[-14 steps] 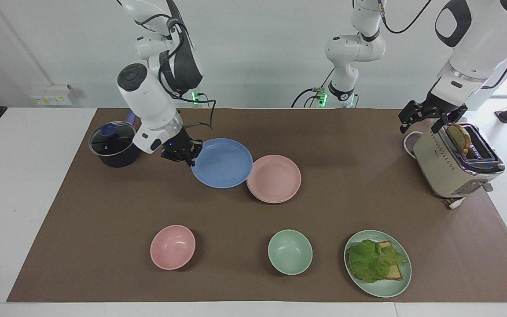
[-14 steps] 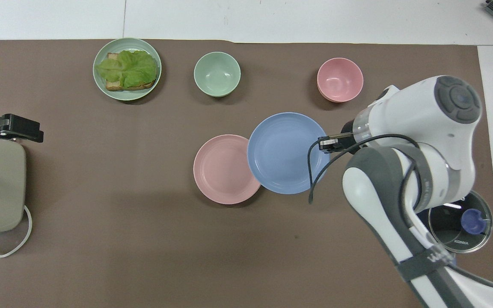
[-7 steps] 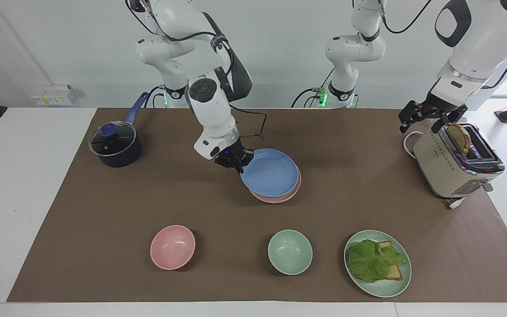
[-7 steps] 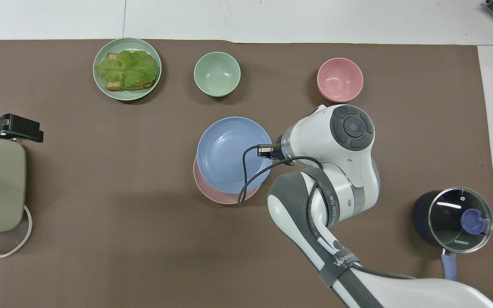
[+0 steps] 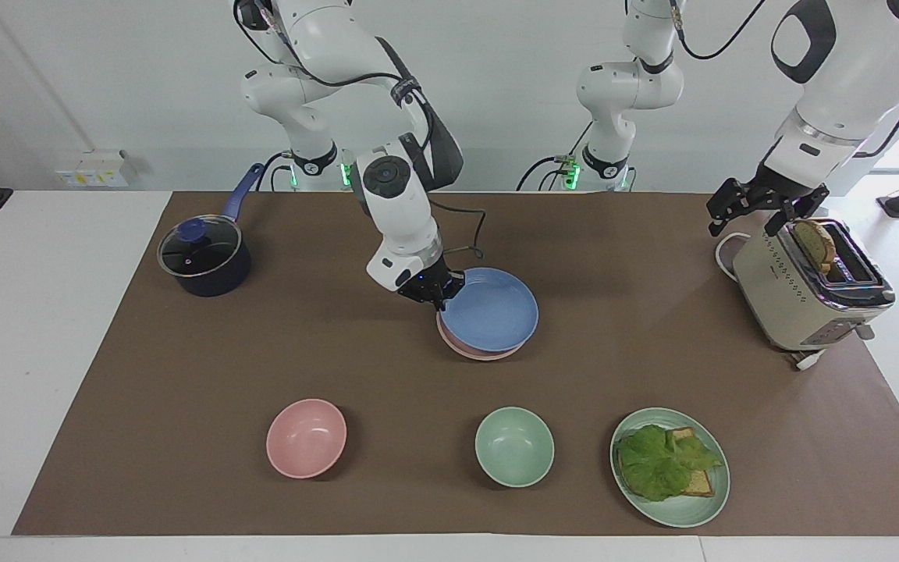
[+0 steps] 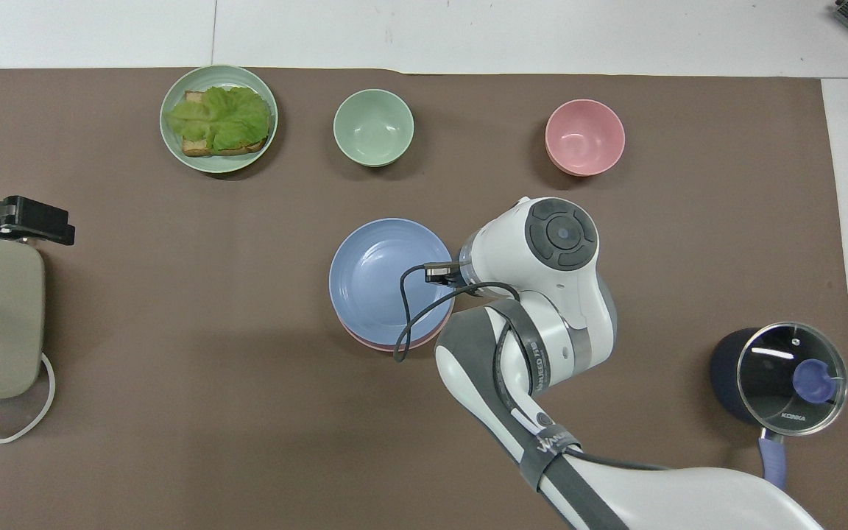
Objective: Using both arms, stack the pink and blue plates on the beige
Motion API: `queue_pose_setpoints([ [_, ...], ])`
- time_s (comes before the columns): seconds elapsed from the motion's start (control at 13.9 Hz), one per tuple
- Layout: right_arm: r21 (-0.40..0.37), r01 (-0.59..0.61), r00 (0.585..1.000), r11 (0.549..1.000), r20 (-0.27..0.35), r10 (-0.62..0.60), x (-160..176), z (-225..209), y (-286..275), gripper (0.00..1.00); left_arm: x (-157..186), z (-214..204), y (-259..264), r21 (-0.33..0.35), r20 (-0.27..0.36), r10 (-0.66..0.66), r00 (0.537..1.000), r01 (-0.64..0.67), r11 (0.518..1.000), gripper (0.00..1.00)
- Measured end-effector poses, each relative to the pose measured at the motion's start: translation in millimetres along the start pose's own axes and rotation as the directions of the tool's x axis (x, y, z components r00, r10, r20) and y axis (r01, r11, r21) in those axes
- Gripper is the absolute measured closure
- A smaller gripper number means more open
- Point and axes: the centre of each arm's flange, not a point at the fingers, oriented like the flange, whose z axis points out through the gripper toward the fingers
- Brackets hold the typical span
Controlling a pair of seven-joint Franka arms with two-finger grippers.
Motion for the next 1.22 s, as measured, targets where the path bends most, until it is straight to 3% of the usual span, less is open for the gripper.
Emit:
queue_pose_setpoints([
  [1.22, -0.019, -0.013, 1.0, 1.0, 0.02, 0.013, -1, 25, 10, 0.94, 0, 0, 0, 0.0, 0.0, 0.0, 1.0, 0.0, 1.0, 0.0],
])
